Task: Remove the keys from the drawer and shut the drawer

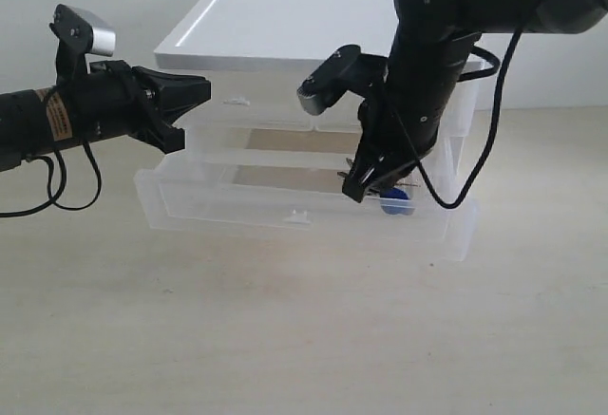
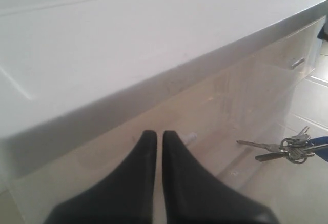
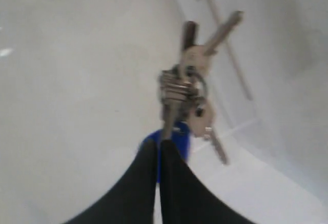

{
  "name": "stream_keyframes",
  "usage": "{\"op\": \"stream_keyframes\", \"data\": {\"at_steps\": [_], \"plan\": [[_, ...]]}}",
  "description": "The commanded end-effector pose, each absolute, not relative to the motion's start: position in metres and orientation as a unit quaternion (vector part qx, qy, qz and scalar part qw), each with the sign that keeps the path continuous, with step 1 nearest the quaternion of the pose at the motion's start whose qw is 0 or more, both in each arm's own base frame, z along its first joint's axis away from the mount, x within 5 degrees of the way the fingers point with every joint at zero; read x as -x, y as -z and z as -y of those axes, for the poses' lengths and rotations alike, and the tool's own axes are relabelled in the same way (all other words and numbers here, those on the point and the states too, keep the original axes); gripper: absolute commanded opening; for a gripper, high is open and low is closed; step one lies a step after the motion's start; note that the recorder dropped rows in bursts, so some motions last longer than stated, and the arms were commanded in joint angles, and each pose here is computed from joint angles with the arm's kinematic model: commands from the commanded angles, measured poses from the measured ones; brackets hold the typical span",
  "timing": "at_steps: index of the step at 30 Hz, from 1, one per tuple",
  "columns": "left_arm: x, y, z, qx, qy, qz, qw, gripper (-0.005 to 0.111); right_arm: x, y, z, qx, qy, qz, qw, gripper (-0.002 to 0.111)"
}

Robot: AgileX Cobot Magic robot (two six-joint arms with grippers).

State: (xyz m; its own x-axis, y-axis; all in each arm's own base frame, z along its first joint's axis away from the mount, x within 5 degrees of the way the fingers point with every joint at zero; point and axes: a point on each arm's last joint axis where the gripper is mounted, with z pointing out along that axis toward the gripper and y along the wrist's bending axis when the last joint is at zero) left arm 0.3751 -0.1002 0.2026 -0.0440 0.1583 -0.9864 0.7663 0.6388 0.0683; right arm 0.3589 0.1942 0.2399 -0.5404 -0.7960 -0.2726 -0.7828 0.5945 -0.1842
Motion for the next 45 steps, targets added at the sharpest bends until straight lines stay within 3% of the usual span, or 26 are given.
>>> {"op": "stream_keyframes", "data": {"at_steps": [1, 5, 8, 15, 20, 22, 25, 28, 34, 45], "plan": [[-0.375, -0.204, 0.102, -0.337, 0.260, -0.676, 0.602, 0.004, -0.374, -0.250, -0.182, 0.384, 0.106, -0.886, 0.238, 0.000], [-0.375, -0.204, 0.102, -0.337, 0.260, -0.676, 0.601, 0.004, -0.391, -0.259, -0.175, 0.342, 0.143, -0.873, 0.317, 0.000], [-0.375, -0.204, 0.102, -0.338, 0.260, -0.676, 0.601, 0.004, -0.401, -0.263, -0.169, 0.309, 0.119, -0.874, 0.356, 0.000], [-0.369, -0.200, 0.108, -0.386, 0.264, -0.670, 0.577, 0.004, -0.405, -0.266, -0.169, 0.302, 0.095, -0.867, 0.385, 0.000], [-0.361, -0.202, 0.124, -0.464, 0.267, -0.675, 0.508, 0.005, -0.405, -0.265, -0.171, 0.295, 0.084, -0.871, 0.384, 0.000], [-0.356, -0.221, 0.125, -0.467, 0.276, -0.670, 0.507, 0.013, -0.404, -0.265, -0.170, 0.296, 0.087, -0.873, 0.379, 0.000], [-0.340, -0.252, 0.123, -0.488, 0.266, -0.661, 0.503, 0.039, -0.403, -0.263, -0.168, 0.303, 0.095, -0.874, 0.368, 0.000], [-0.326, -0.259, 0.130, -0.527, 0.262, -0.656, 0.473, 0.058, -0.403, -0.263, -0.168, 0.306, 0.097, -0.874, 0.365, 0.000], [-0.329, -0.241, 0.156, -0.537, 0.223, -0.668, 0.465, 0.058, -0.399, -0.262, -0.168, 0.304, 0.089, -0.883, 0.346, 0.000], [-0.336, -0.201, 0.162, -0.590, 0.204, -0.654, 0.428, 0.058, -0.395, -0.268, -0.169, 0.309, 0.071, -0.883, 0.346, 0.000]]}}
